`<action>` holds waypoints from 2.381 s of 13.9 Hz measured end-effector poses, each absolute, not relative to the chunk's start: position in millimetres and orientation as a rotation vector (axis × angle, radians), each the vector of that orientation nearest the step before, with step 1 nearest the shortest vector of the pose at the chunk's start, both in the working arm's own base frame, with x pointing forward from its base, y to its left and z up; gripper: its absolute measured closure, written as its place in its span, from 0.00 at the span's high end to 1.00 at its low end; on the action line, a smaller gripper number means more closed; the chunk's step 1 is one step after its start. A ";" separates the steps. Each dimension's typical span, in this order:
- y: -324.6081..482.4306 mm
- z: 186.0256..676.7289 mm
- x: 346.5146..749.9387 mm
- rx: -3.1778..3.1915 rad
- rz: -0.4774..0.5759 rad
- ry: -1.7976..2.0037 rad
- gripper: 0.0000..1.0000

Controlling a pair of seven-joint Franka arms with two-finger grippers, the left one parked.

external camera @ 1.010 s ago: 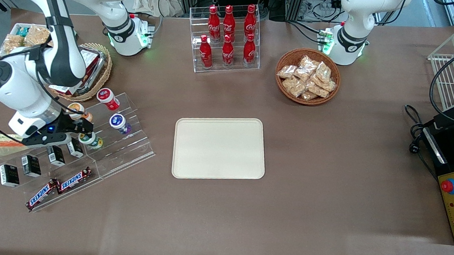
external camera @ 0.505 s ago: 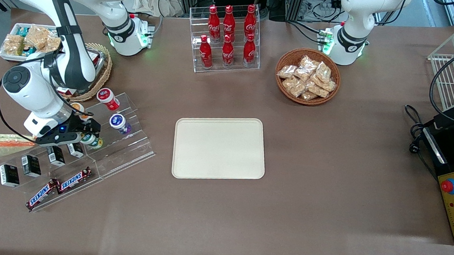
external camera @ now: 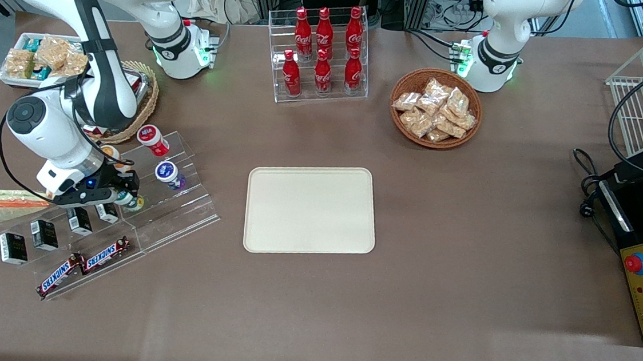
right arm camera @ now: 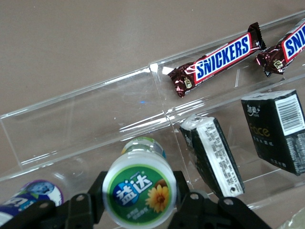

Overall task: Place green gum on tray
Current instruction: 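Lower the right gripper around the green gum bottle and close it, then lift the green gum bottle out of the rack with the right gripper, then carry the green gum bottle over the cream tray's edge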

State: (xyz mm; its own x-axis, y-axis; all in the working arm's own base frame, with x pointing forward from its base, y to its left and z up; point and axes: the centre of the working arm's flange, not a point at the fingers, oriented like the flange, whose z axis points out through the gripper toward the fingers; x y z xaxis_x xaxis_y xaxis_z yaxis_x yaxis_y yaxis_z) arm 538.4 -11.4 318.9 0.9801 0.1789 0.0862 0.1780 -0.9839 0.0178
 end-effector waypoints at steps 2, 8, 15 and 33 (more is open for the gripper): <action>-11.9 327.6 543.7 3.113 0.162 0.279 0.59; -10.7 446.9 566.0 3.142 0.059 0.281 0.59; 13.0 601.0 560.6 3.166 0.036 0.177 0.59; 329.5 342.5 517.6 3.165 0.016 -0.530 0.59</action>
